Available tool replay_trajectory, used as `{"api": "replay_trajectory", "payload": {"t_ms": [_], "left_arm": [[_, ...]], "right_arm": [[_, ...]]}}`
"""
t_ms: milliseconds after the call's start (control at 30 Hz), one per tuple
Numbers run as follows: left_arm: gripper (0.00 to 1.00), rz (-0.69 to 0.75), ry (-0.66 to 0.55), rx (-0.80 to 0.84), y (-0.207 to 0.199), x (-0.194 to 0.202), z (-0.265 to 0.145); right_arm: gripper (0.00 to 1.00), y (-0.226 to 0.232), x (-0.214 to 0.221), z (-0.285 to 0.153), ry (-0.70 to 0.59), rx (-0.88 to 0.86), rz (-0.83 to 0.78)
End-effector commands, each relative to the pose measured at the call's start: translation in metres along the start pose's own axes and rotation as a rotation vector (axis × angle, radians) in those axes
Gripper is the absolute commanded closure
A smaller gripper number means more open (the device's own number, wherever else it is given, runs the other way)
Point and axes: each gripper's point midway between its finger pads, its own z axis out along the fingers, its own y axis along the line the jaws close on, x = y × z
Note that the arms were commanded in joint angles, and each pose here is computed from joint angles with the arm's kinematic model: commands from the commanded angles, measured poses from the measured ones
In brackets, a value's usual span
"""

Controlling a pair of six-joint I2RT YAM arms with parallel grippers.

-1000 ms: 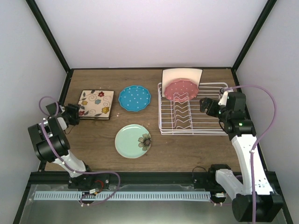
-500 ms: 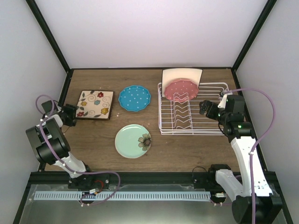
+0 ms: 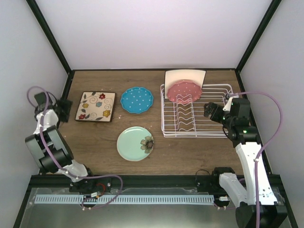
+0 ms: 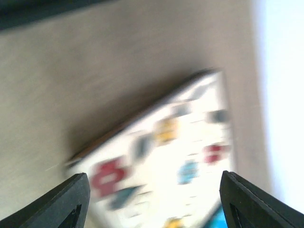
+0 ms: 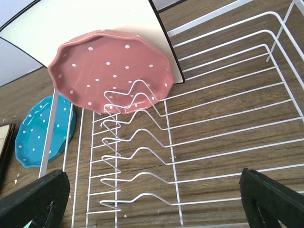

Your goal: Unload the plates from the dish rack

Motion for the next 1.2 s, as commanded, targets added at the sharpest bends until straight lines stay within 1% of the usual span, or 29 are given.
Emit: {"api": "replay_trajectory", "payload": {"t_ms": [0, 33, 67, 100, 133, 200, 267, 333, 433, 500, 600, 800, 933, 1167], "left_arm": [[0.23, 0.342, -0.190, 0.498, -0.167, -0.024, -0.080], [0.23, 0.463, -0.203, 0.644, -0.210, -0.012, -0.098], [0.23, 0.595, -0.166, 0.770, -0.246, 0.016, -0.110], [0.23, 0.708, -0.123, 0.867, -0.273, 0.042, -0.120], [0.23, 0.844, -0.058, 0.973, -0.296, 0.076, -0.131], [0.23, 1.102, -0.023, 1.111, -0.332, 0.134, -0.154], [0.22, 1.369, -0.041, 1.178, -0.344, 0.193, -0.159], [0.21, 1.636, -0.124, 1.221, -0.347, 0.245, -0.157], [0.21, 1.851, -0.171, 1.261, -0.346, 0.311, -0.148], [0.21, 1.935, -0.182, 1.279, -0.343, 0.346, -0.139], [0.22, 2.017, -0.204, 1.306, -0.339, 0.389, -0.126], [0.24, 2.174, -0.269, 1.279, -0.324, 0.452, -0.092], [0.27, 2.251, -0.308, 1.251, -0.314, 0.476, -0.071], [0.28, 2.288, -0.379, 1.167, -0.312, 0.493, -0.037]], "right_arm": [[0.00, 0.000, -0.001, -0.005, -0.015, 0.010, 0.013], [0.00, 0.000, -0.001, -0.004, -0.015, 0.010, 0.013], [0.00, 0.000, -0.002, -0.003, -0.017, 0.008, 0.015], [0.00, 0.000, -0.002, -0.002, -0.018, 0.007, 0.014], [0.00, 0.000, -0.003, -0.001, -0.017, 0.006, 0.017], [0.00, 0.002, -0.006, -0.001, -0.024, 0.002, 0.019], [0.00, 0.003, -0.010, -0.001, -0.032, 0.003, 0.018], [0.00, 0.003, -0.014, -0.002, -0.039, 0.004, 0.019], [0.00, 0.003, -0.017, -0.006, -0.049, 0.010, 0.023], [0.00, 0.002, -0.016, -0.009, -0.054, 0.018, 0.027], [0.00, 0.000, -0.015, -0.015, -0.063, 0.031, 0.034], [0.00, -0.004, -0.011, -0.028, -0.079, 0.054, 0.051], [0.00, -0.007, -0.007, -0.035, -0.086, 0.066, 0.056], [0.00, -0.008, -0.005, -0.040, -0.089, 0.072, 0.053]]}}
